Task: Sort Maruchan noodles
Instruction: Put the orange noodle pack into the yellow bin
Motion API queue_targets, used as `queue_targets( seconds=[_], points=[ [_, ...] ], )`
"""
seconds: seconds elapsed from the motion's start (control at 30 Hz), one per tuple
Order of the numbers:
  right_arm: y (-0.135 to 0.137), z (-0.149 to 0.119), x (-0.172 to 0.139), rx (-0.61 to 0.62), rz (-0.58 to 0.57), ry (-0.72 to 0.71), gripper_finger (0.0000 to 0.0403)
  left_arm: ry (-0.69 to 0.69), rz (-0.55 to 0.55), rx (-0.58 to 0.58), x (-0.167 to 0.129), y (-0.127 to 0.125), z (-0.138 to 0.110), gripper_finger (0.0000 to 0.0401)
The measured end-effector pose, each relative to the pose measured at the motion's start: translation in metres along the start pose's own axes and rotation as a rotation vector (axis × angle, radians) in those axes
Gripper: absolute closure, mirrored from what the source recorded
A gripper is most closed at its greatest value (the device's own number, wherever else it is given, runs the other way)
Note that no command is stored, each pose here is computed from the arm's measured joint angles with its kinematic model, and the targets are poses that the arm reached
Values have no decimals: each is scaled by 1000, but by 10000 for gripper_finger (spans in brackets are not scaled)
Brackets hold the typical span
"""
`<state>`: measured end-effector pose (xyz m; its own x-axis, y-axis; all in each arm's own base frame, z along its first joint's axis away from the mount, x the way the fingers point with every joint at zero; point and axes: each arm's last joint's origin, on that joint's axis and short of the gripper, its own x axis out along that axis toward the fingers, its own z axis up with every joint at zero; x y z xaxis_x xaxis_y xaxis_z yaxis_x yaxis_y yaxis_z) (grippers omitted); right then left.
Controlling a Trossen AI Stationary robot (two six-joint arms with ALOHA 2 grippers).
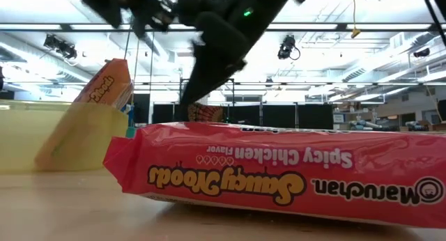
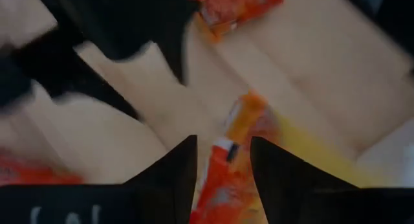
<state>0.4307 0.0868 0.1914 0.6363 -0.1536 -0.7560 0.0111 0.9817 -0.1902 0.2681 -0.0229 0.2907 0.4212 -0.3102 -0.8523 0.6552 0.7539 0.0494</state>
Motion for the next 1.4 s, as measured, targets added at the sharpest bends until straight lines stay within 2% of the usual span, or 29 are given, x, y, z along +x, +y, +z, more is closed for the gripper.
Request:
queue_targets(
  seconds=[0.1, 0.17, 0.23, 0.33, 0.47, 0.57, 0.7, 0.97, 1.1, 1.17, 1.3, 1.4],
  points=[
    [-9, -6, -13, -5, -116, 78, 142, -19, -15, -165, -23, -14, 15, 258],
    [-18, -11, -13, -39, -189, 118, 142, -28, -30, -299, -32, -26, 21, 258],
    [-29, -13, -7, -47, -218, 131, 142, -42, -36, -384, -38, -40, 23, 259],
    [-49, -17, 9, -42, -252, 157, 142, -38, -3, -441, -42, -67, 19, 259],
    [-72, -27, 29, -188, -258, 232, 145, -47, 61, -510, -45, -96, 10, 259],
    [-87, -28, 40, -278, -272, 233, 152, -78, 127, -535, -48, -113, 4, 259],
    [-104, -30, 43, -337, -283, 259, 162, -110, 212, -541, -46, -126, -3, 259],
    [-134, -45, 63, -279, -204, 281, 207, -132, 381, -522, -42, -128, -8, 259],
    [-139, -43, 63, -189, -170, 246, 260, -149, 493, -503, -44, -125, -8, 259],
    [-140, -41, 60, -155, -180, 234, 296, -151, 550, -486, -45, -124, -9, 259],
    [-142, -37, 51, -92, -184, 208, 381, -143, 739, -402, -48, -120, -9, 259],
    [-144, -29, 31, -36, -186, 195, 391, -125, 850, -329, -50, -117, -9, 259]
  ],
)
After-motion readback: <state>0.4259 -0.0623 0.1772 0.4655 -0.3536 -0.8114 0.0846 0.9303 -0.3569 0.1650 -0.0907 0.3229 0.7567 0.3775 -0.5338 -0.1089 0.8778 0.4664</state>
